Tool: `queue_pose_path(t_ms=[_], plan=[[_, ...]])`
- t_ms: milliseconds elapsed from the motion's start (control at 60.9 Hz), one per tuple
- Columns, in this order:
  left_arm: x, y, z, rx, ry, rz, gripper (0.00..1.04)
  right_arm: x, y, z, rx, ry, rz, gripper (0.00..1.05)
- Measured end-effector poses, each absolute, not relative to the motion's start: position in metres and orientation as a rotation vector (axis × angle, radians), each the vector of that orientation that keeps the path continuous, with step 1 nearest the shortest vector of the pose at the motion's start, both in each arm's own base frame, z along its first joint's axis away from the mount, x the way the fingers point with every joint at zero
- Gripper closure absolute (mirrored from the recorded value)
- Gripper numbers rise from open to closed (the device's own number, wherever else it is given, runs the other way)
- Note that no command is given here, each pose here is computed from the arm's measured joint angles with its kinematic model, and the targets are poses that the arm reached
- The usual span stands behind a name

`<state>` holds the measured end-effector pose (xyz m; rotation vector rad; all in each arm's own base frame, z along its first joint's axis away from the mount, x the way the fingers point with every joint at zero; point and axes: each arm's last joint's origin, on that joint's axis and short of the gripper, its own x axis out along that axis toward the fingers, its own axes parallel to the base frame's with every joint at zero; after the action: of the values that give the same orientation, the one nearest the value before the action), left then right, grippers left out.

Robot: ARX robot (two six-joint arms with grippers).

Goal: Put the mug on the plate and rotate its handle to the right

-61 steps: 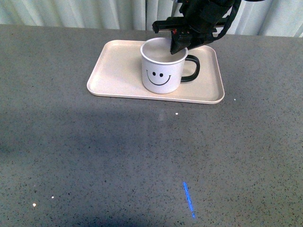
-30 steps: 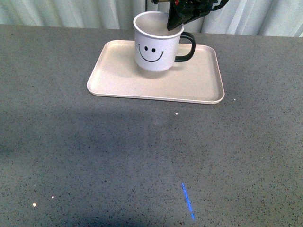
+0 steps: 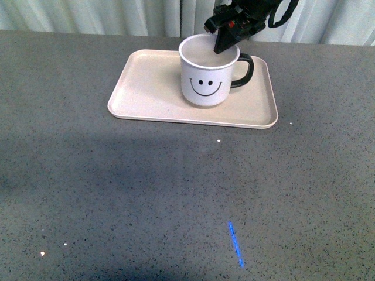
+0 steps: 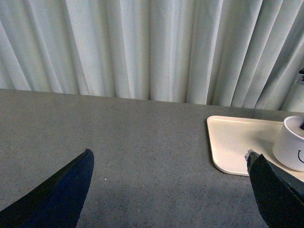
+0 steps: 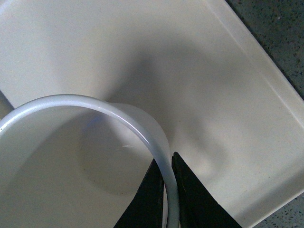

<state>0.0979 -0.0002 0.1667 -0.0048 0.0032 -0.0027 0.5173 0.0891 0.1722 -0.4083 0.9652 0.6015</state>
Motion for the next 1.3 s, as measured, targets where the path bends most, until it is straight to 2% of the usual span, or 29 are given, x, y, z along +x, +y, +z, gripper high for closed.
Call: queue_pose_path(t_ms=[394, 542, 559, 723, 805, 953, 1051, 1183, 1216, 1281, 1298], plan=[[0.098, 0.0, 0.167, -0.005, 0.003, -0.003, 0.09, 0.516, 0.087, 0.165, -0.456, 0.965, 0.63, 1.02], [0.098, 0.0, 0.167, -0.005, 0.003, -0.003, 0.09, 0.516, 0.086, 0.165, -0.472, 0.974, 0.627, 0.79], [0.098, 0.0, 0.167, -0.005, 0.003, -0.003, 0.09, 0.516, 0.085, 0.166, -0.476, 0.973, 0.626, 0.72], [0.098, 0.0, 0.167, -0.005, 0.003, -0.003, 0.09, 0.519, 0.081, 0.179, -0.492, 0.948, 0.625, 0.48], [0.098, 0.0, 0.167, -0.005, 0.003, -0.003, 0.09, 0.522, 0.077, 0.192, -0.529, 0.884, 0.617, 0.3], [0.098, 0.0, 0.167, -0.005, 0.003, -0.003, 0.09, 0.522, 0.068, 0.221, -0.545, 0.738, 0.605, 0.09], [0.098, 0.0, 0.167, -0.005, 0.003, -0.003, 0.09, 0.506, 0.06, 0.254, -0.528, 0.604, 0.634, 0.1], [0.098, 0.0, 0.167, -0.005, 0.003, -0.003, 0.09, 0.484, 0.054, 0.295, -0.526, 0.505, 0.629, 0.09], [0.098, 0.0, 0.167, -0.005, 0.003, -0.003, 0.09, 0.481, 0.054, 0.302, -0.52, 0.452, 0.524, 0.13], [0.098, 0.0, 0.167, -0.005, 0.002, -0.003, 0.09, 0.471, 0.05, 0.307, -0.419, 0.261, 0.195, 0.25], [0.098, 0.0, 0.167, -0.005, 0.003, -0.003, 0.09, 0.468, 0.049, 0.305, -0.395, 0.236, 0.164, 0.27]])
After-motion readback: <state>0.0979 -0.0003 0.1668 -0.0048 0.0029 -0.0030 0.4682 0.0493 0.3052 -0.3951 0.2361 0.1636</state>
